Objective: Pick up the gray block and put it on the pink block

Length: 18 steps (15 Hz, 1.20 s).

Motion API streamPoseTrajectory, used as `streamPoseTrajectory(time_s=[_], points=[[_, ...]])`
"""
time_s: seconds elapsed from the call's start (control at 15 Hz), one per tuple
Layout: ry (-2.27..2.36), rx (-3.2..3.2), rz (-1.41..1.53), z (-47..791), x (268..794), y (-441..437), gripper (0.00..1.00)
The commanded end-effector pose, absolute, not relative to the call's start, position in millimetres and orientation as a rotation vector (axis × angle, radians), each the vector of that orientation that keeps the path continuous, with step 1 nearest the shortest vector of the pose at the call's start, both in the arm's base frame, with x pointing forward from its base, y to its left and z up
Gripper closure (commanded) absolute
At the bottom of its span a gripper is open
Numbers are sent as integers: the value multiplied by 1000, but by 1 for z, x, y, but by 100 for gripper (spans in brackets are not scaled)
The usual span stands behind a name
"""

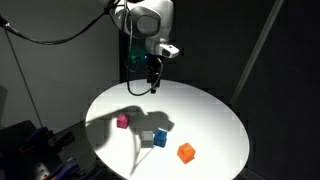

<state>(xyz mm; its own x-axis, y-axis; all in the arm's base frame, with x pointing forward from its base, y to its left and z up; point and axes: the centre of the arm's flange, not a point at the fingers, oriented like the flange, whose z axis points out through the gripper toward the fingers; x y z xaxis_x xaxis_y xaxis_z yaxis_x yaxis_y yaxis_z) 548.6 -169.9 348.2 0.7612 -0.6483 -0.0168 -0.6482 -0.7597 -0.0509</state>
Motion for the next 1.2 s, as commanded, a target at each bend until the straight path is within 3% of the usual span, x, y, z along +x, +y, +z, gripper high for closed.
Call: streamPoseTrajectory(time_s=[0.0, 1.13], points=[[1068, -2897, -3, 348, 549, -170, 0], [1108, -2905, -25, 295, 528, -207, 0]])
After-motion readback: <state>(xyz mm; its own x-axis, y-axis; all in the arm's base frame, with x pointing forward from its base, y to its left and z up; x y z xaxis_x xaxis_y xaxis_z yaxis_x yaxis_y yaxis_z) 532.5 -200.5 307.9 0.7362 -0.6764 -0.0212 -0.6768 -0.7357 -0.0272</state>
